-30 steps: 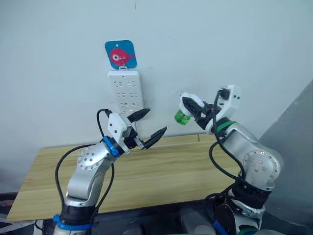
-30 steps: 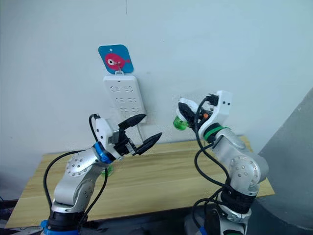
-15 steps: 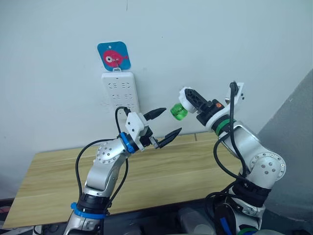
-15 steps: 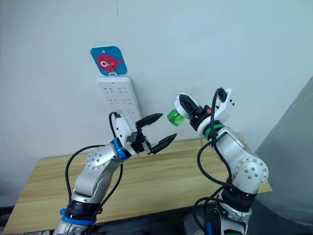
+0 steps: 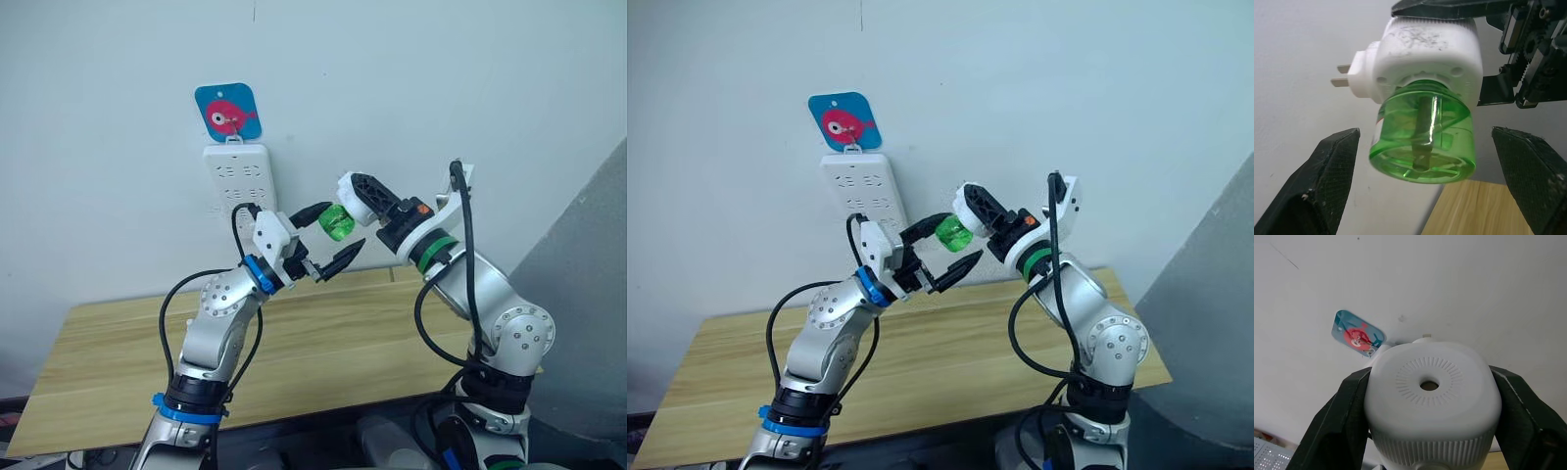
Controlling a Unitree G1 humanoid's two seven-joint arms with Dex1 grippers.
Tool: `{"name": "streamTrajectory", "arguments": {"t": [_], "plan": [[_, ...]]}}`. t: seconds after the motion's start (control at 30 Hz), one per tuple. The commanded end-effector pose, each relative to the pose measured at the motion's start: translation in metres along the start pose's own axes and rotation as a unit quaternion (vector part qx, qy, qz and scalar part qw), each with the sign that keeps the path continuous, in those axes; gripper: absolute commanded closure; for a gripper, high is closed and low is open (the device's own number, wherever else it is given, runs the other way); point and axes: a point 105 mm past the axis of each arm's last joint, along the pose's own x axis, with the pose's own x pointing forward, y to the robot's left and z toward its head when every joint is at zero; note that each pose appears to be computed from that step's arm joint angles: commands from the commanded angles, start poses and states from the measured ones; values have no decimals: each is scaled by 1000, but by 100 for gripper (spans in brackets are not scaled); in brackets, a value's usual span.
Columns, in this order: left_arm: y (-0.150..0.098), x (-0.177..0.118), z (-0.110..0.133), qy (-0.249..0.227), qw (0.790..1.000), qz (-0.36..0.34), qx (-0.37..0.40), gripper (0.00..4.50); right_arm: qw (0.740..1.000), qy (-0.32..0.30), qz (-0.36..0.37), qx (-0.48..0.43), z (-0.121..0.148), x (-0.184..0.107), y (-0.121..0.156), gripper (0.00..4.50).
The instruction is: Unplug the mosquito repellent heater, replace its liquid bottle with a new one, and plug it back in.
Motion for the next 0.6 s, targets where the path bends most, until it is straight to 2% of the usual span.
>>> {"name": "streamTrajectory", "arguments": {"t": [0.03, 0.53, 0.6], "plan": [[2, -5, 15, -18, 1000, 4, 7, 0, 1000, -8, 25, 4, 3, -1, 10, 153], [-3, 2, 18, -26, 1000, -14, -1, 0, 1000, -1, 27, 2, 0, -1, 9, 153], [-3, 2, 19, -28, 999, -14, -3, 38, 1000, -1, 27, 3, 0, -1, 9, 153]]}}
